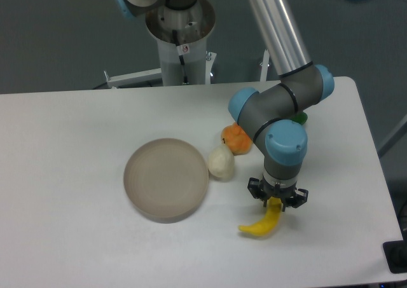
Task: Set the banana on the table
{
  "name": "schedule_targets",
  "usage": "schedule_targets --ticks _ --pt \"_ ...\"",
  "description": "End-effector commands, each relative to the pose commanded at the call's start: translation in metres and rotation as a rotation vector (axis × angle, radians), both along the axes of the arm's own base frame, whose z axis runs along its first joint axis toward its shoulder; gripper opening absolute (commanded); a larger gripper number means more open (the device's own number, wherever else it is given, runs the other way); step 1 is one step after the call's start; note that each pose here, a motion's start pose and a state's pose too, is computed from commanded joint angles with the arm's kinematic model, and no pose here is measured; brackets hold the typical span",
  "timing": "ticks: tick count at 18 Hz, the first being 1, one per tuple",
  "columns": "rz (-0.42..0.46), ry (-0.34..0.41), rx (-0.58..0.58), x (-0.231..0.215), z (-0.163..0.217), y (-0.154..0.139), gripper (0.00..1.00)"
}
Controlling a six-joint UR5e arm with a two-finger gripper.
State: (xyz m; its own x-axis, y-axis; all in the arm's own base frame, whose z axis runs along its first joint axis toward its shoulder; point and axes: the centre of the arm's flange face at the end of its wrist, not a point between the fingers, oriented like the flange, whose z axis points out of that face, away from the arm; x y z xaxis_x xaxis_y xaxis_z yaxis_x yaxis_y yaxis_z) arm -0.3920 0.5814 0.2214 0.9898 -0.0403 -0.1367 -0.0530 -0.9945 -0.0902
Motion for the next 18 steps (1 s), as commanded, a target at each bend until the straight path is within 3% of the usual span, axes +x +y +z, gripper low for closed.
schedule_targets --ticks 12,18 --pt "0.047 0.117 0.104 -0.054 0.077 0.002 1.0" --pt "-0.088 0.158 0.082 -0.068 0.082 0.001 1.0"
